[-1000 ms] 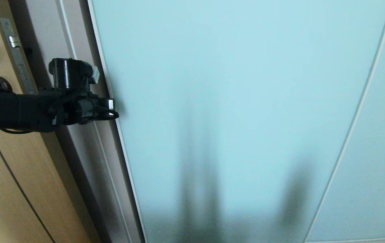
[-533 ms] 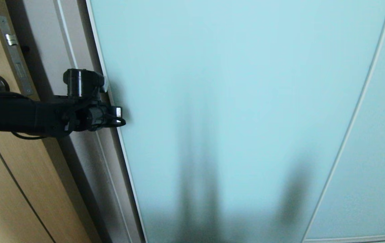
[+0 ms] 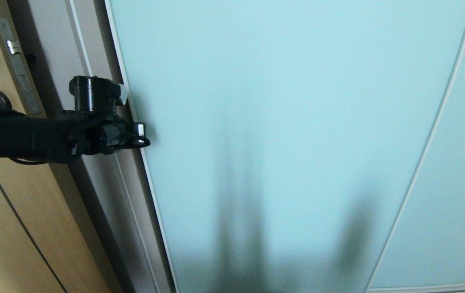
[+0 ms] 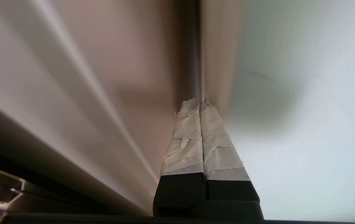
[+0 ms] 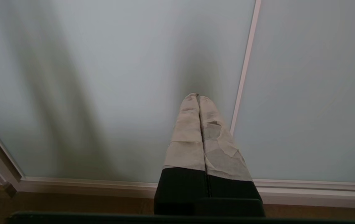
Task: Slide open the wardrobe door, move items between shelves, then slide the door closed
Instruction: Open the door
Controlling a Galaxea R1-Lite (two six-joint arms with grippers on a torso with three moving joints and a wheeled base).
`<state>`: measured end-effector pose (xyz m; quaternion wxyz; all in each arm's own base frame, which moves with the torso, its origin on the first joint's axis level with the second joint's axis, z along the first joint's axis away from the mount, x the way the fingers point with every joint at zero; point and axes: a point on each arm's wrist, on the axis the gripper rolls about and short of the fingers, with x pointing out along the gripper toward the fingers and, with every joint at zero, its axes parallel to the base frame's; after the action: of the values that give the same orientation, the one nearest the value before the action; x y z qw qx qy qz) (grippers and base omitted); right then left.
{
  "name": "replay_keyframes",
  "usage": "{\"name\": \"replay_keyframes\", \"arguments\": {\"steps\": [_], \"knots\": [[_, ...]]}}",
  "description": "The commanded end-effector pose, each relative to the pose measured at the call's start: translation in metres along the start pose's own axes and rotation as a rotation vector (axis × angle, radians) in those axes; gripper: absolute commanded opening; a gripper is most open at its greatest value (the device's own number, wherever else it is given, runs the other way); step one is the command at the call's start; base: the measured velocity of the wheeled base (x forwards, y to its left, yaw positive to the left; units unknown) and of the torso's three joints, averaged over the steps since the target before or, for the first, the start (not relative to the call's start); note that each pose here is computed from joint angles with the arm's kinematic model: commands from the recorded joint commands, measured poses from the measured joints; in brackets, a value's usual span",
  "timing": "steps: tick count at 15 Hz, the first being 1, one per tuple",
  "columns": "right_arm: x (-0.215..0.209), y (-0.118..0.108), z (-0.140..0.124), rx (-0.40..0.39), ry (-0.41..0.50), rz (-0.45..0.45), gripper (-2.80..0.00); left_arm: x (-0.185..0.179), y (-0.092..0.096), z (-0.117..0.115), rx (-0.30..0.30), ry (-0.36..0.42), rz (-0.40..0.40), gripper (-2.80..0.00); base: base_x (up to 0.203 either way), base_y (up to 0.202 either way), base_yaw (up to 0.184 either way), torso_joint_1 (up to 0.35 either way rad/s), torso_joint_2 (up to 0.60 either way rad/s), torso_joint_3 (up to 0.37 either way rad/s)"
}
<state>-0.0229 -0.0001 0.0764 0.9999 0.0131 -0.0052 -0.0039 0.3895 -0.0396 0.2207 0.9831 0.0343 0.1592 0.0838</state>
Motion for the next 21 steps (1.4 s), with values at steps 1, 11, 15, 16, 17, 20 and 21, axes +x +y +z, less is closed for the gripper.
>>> {"name": "replay_keyframes", "arguments": {"steps": [1, 11, 15, 16, 17, 20, 21], "knots": [[0.000, 0.000, 0.000, 0.000, 0.001, 0.000, -2.80, 0.004, -0.004, -0.003, 0.004, 0.006, -0.004, -2.80, 0.000, 0.000, 0.000, 0.000, 0.00, 0.000], [0.000, 0.000, 0.000, 0.000, 0.001, 0.000, -2.80, 0.007, -0.035, -0.006, 0.017, -0.020, -0.070, -2.80, 0.000, 0.000, 0.000, 0.000, 0.00, 0.000], [0.000, 0.000, 0.000, 0.000, 0.001, 0.000, -2.80, 0.001, -0.051, -0.004, 0.023, -0.035, -0.110, -2.80, 0.000, 0.000, 0.000, 0.000, 0.00, 0.000], [0.000, 0.000, 0.000, 0.000, 0.001, 0.000, -2.80, -0.001, -0.054, -0.004, 0.026, -0.036, -0.119, -2.80, 0.000, 0.000, 0.000, 0.000, 0.00, 0.000], [0.000, 0.000, 0.000, 0.000, 0.001, 0.000, -2.80, -0.003, -0.059, -0.004, 0.029, -0.039, -0.131, -2.80, 0.000, 0.000, 0.000, 0.000, 0.00, 0.000], [0.000, 0.000, 0.000, 0.000, 0.001, 0.000, -2.80, -0.010, -0.077, -0.007, 0.040, -0.046, -0.174, -2.80, 0.000, 0.000, 0.000, 0.000, 0.00, 0.000], [0.000, 0.000, 0.000, 0.000, 0.001, 0.000, -2.80, -0.012, -0.083, -0.011, 0.046, -0.038, -0.187, -2.80, 0.000, 0.000, 0.000, 0.000, 0.00, 0.000]]}}
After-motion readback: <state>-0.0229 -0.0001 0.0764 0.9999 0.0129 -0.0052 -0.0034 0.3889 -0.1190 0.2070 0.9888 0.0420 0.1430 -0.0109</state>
